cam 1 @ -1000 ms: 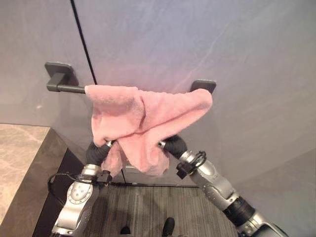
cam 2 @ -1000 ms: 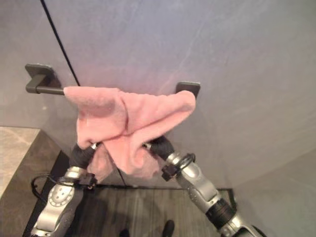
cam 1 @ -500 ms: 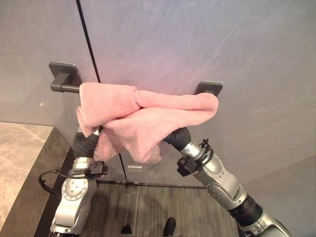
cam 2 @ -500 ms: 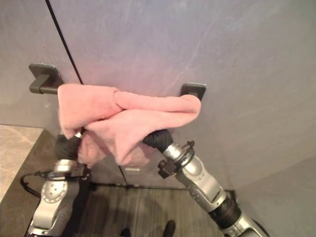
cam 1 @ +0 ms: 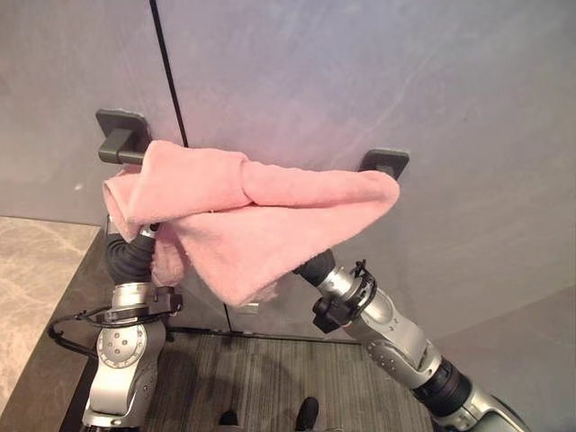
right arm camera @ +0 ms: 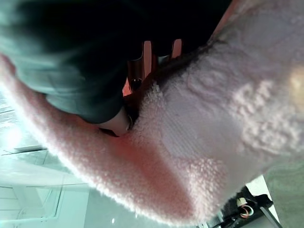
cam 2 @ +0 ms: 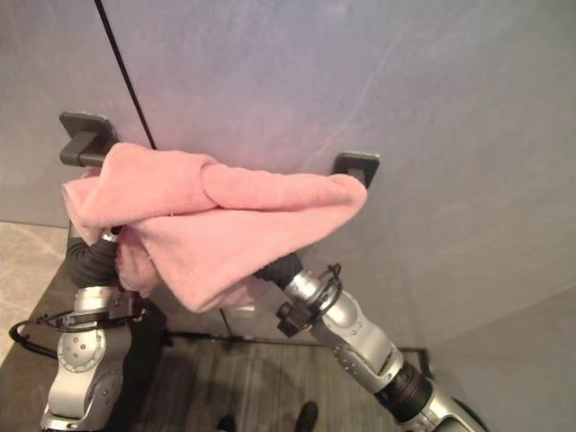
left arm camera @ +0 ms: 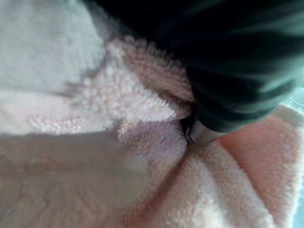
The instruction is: Put brush and paste in cup on sink, flatten towel.
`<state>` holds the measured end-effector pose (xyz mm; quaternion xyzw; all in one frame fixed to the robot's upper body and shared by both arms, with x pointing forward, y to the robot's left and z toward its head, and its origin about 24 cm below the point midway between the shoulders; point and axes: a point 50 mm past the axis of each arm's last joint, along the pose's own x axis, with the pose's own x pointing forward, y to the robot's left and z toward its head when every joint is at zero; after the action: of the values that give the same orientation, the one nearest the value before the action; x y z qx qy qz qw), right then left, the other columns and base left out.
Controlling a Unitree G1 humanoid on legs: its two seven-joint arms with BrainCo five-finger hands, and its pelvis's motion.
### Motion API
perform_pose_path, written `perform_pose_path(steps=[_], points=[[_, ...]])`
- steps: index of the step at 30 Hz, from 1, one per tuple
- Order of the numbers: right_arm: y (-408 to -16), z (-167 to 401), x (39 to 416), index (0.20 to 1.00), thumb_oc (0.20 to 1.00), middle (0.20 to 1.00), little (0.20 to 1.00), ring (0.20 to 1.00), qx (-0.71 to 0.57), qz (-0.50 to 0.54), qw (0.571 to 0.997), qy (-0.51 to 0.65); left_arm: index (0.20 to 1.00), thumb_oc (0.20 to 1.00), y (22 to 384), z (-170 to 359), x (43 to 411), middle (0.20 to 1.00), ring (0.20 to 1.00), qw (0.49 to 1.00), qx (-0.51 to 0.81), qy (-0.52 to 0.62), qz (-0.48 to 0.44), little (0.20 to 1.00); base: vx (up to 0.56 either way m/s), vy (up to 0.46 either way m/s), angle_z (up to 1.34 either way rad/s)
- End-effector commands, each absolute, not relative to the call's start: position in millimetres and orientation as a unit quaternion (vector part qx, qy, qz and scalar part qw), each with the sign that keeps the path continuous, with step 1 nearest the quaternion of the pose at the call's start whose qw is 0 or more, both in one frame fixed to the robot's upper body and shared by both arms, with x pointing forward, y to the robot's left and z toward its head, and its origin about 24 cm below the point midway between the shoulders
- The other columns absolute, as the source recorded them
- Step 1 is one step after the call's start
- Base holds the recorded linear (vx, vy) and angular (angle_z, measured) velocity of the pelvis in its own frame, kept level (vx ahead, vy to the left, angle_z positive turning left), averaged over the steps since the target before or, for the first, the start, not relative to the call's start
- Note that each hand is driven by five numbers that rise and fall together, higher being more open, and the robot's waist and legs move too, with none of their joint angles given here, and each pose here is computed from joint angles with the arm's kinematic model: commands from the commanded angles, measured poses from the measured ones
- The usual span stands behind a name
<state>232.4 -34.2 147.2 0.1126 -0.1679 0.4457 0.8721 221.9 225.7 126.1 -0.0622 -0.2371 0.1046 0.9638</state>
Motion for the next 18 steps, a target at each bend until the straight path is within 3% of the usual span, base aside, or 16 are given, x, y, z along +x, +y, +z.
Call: perform_pose_path(steps=[1,6,7,13,18], points=[[-42.1,193.4,232.6,0.200,0.200,0.200,0.200,0.200,-0.026,0.387,0.861,-0.329,0.200,0.200,257.1,94.6,225.4,0.200,0.200,0.958,-0.060,-0.172,0.223,0.200,-0.01,0.007,-0.04],[-42.0,185.5,234.4,0.200,0.200,0.200,0.200,0.200,-0.030,0.357,0.875,-0.324,0.200,0.200,261.6,82.0,216.9,0.200,0.200,0.957,-0.030,-0.147,0.249,0.200,0.00,0.011,-0.16],[-51.9,189.3,236.2,0.200,0.200,0.200,0.200,0.200,-0.077,0.324,0.876,-0.347,0.200,0.200,264.9,83.5,215.5,0.200,0.200,0.955,-0.013,-0.147,0.256,0.200,0.00,0.007,0.07],[-52.4,171.7,237.5,0.200,0.200,0.200,0.200,0.200,-0.022,0.330,0.897,-0.294,0.200,0.200,248.0,78.0,225.3,0.200,0.200,0.972,0.001,-0.128,0.196,0.200,0.00,0.006,-0.01],[-77.0,144.0,238.6,0.200,0.200,0.200,0.200,0.200,-0.004,0.285,0.931,-0.230,0.200,0.200,231.6,70.8,226.1,0.200,0.200,0.986,0.010,-0.105,0.132,0.200,0.00,0.000,0.00]])
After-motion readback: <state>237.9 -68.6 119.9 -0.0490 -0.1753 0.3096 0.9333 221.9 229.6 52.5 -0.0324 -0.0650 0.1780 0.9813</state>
